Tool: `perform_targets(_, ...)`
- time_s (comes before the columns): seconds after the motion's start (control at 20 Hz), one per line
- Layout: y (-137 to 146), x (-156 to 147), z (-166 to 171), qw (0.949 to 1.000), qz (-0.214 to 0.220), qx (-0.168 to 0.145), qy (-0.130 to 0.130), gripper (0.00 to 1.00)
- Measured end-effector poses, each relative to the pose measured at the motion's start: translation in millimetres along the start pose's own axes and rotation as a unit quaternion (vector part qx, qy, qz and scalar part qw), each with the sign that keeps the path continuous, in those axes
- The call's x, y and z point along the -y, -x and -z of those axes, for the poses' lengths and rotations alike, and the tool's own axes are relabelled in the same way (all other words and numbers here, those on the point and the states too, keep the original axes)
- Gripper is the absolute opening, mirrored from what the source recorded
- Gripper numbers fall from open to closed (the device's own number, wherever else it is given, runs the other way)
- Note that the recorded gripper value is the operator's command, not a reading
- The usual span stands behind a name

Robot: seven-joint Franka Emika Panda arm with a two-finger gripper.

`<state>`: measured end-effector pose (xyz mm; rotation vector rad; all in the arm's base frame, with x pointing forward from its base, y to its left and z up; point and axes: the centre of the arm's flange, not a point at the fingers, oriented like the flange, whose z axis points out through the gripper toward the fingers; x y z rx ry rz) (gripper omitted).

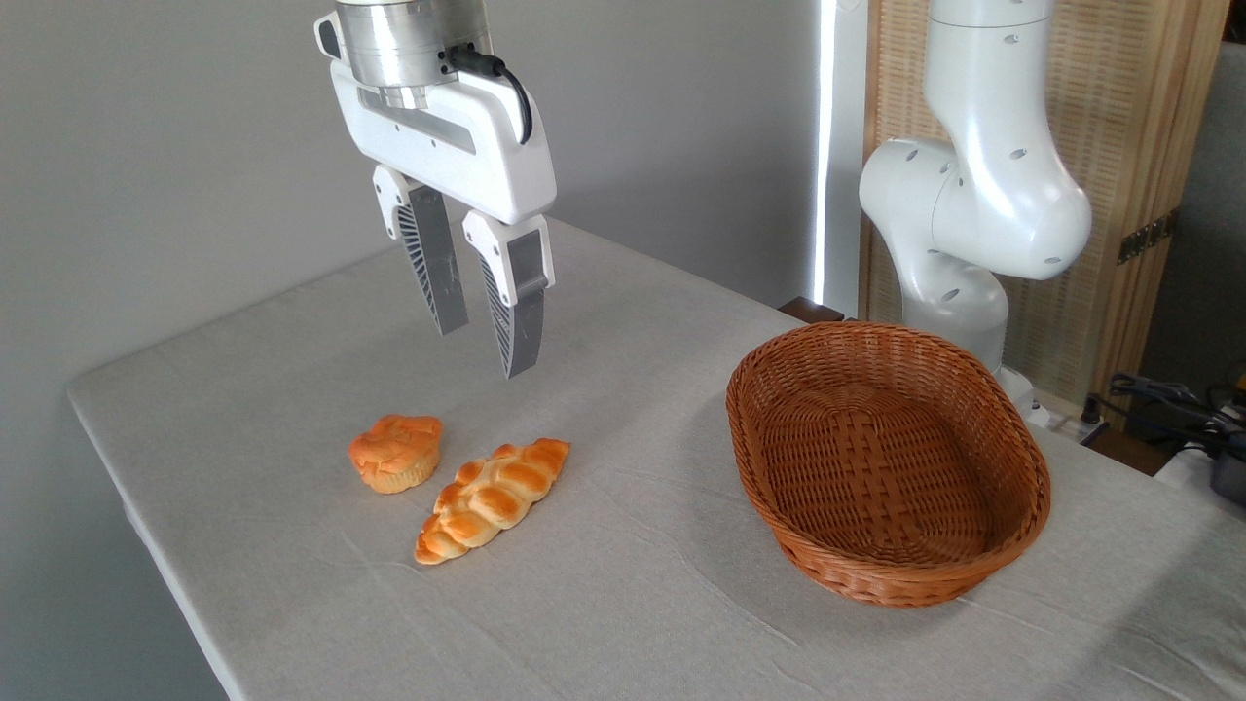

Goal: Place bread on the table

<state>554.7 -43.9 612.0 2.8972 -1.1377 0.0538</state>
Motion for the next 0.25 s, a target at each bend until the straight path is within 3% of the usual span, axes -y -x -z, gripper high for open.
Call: perform_targets(0.25,0.1,0.5,0.5,1.0,0.001,0.0,0.0,1.0)
